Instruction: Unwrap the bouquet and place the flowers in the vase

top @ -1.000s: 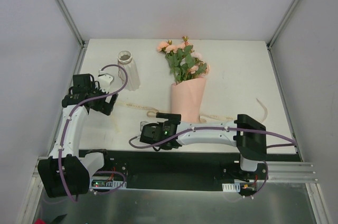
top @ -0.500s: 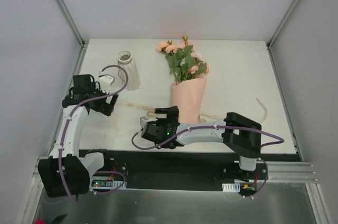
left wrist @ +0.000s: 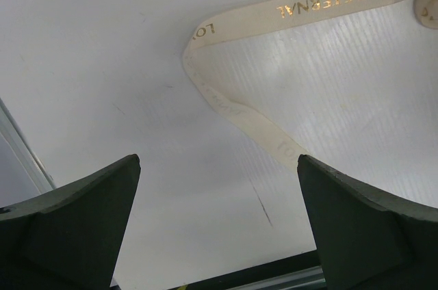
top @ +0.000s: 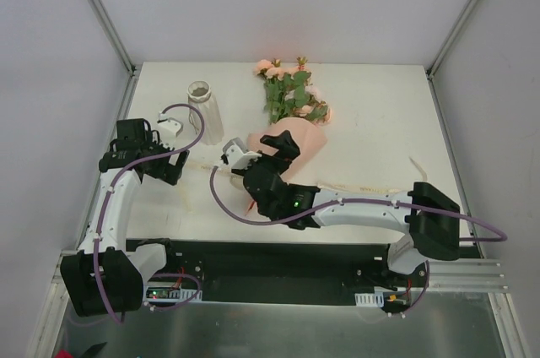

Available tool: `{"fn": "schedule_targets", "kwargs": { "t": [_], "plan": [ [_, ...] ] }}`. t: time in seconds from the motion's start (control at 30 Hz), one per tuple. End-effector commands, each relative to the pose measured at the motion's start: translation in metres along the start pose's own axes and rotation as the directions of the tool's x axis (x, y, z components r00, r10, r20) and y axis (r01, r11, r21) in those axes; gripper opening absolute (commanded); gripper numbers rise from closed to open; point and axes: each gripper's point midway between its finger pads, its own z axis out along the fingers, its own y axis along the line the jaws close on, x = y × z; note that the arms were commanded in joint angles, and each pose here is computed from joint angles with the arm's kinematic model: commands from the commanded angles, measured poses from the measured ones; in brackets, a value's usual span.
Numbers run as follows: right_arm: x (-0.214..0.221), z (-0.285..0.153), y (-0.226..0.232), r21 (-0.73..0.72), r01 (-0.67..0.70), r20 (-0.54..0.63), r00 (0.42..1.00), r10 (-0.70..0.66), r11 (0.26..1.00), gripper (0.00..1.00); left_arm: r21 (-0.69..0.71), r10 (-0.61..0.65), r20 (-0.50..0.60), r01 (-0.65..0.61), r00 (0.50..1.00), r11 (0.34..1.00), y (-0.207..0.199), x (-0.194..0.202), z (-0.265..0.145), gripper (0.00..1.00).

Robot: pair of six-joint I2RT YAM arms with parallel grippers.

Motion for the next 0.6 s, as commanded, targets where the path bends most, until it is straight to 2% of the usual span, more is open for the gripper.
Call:
{"fn": "schedule_targets", "kwargs": {
  "t": [0.0, 0.1, 0.17, 0.2, 0.23, 0.27, 0.3, 0.33, 0.37, 0.4, 0.43, 0.5, 0.57],
  "plan": [
    [0.018, -0.012, -0.064, 0.214, -0.197, -0.032, 0.977, 0.209, 0.957, 0.97, -0.021, 0.015, 0.049, -0.014, 0.999, 1.0, 0.006, -0.016, -0.011, 0.99],
    [0.045, -0.032, -0.101, 0.328, -0.33, -0.051, 0.93, 0.365, 0.885, 0.97, -0.022, 0.02, 0.05, -0.019, 0.999, 1.0, 0.006, -0.017, -0.011, 0.99],
    [0.06, -0.044, -0.112, 0.378, -0.44, -0.034, 0.873, 0.487, 0.814, 0.97, -0.024, 0.025, 0.052, -0.024, 0.998, 0.999, 0.007, -0.018, -0.012, 0.99],
    [0.075, -0.054, -0.123, 0.375, -0.371, -0.083, 0.899, 0.429, 0.85, 0.97, -0.028, 0.026, 0.054, -0.025, 0.998, 0.999, 0.008, -0.019, -0.013, 0.99],
    [0.079, -0.057, -0.123, 0.395, -0.568, -0.004, 0.785, 0.62, 0.722, 0.97, -0.027, 0.027, 0.056, -0.025, 0.998, 0.999, 0.008, -0.02, -0.014, 0.99],
    [0.088, -0.061, -0.128, 0.407, -0.626, 0.019, 0.734, 0.679, 0.665, 0.97, -0.026, 0.03, 0.051, -0.028, 0.998, 0.999, 0.008, -0.02, -0.015, 0.99],
    [0.119, -0.074, -0.137, 0.415, -0.456, -0.085, 0.843, 0.532, 0.788, 0.97, -0.027, 0.032, 0.06, -0.031, 0.998, 0.999, 0.008, -0.024, -0.018, 0.99],
    [0.116, -0.079, -0.149, 0.421, -0.506, -0.068, 0.81, 0.583, 0.753, 0.97, -0.018, 0.036, 0.064, -0.035, 0.997, 0.999, 0.007, -0.025, -0.019, 0.99],
    [0.118, -0.08, -0.146, 0.432, -0.675, 0.015, 0.669, 0.743, 0.599, 0.97, -0.008, 0.037, 0.06, -0.037, 0.998, 0.999, 0.004, -0.025, -0.021, 0.99],
    [0.132, -0.088, -0.153, 0.446, -0.536, -0.076, 0.775, 0.627, 0.717, 0.96, -0.005, 0.038, 0.07, -0.037, 0.997, 0.999, 0.004, -0.029, -0.024, 0.99],
    [0.131, -0.088, -0.151, 0.453, -0.567, -0.074, 0.746, 0.662, 0.689, 0.97, 0.002, 0.041, 0.082, -0.042, 0.996, 0.999, 0.003, -0.033, -0.027, 0.99],
    [0.133, -0.087, -0.143, 0.455, -0.546, -0.106, 0.751, 0.651, 0.704, 0.97, 0.006, 0.044, 0.094, -0.044, 0.995, 0.999, 0.002, -0.04, -0.034, 0.99],
    [0.145, -0.09, -0.142, 0.479, -0.603, -0.105, 0.682, 0.724, 0.638, 0.97, 0.008, 0.045, 0.113, -0.047, 0.993, 0.999, 0.002, -0.047, -0.041, 0.99]
  ]
}}
